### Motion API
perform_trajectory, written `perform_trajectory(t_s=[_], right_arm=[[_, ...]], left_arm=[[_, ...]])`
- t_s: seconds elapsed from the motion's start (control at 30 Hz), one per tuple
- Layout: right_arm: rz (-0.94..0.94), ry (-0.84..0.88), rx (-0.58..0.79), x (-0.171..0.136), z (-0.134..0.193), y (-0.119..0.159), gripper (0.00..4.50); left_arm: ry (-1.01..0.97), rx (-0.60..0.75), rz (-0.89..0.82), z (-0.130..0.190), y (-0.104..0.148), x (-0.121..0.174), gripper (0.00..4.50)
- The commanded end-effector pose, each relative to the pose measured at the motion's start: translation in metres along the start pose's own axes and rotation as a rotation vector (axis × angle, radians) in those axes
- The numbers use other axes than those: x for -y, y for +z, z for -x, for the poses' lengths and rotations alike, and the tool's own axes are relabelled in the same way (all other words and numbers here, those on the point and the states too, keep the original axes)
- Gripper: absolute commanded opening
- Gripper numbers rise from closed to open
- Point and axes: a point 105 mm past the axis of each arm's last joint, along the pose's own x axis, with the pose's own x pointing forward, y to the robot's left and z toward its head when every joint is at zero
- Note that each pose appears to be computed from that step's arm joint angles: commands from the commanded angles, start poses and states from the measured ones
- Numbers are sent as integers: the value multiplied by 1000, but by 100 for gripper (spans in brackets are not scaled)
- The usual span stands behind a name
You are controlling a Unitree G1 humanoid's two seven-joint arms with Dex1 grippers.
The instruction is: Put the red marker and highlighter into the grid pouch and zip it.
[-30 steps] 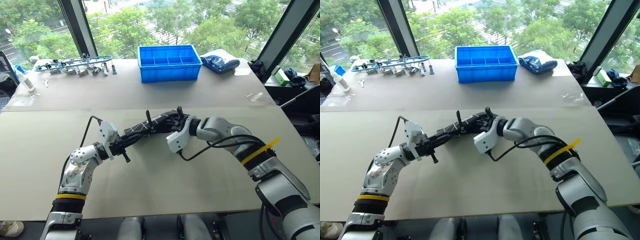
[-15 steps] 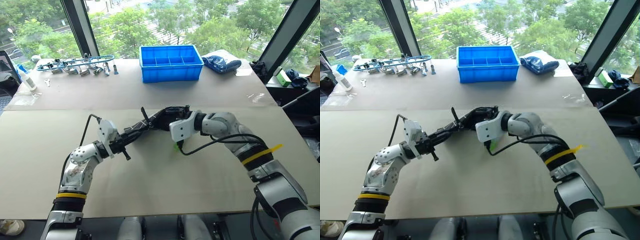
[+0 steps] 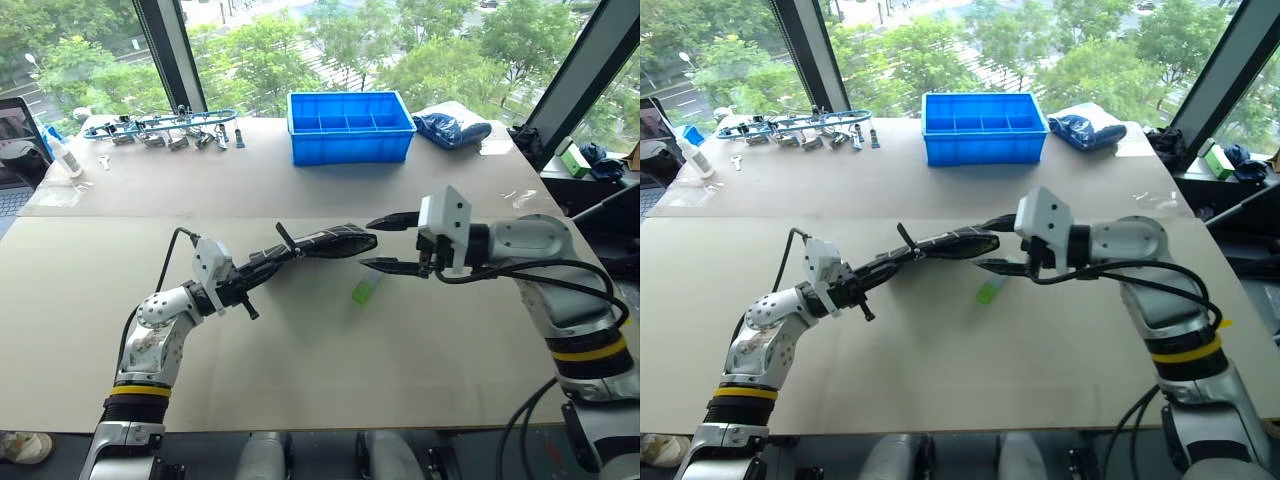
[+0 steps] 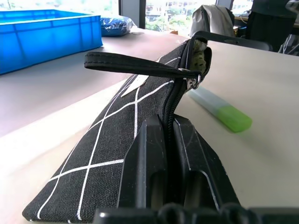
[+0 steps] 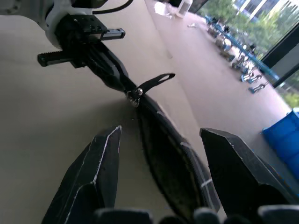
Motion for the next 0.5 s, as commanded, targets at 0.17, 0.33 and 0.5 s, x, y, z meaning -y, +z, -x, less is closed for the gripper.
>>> perform_trajectory(t_s=[0.17,0.33,0.5], right_arm=[[82,74,-127,-3,-18,-28,304],[220,156,-238,14,-34,-47,304],[292,308,-383,28,-33,-70,304]], left_arm=[[10,37,-39,1,14,-5,0],[15,40,-42,0,14,-6,0],[36,51,-47,2,16,-6,0]])
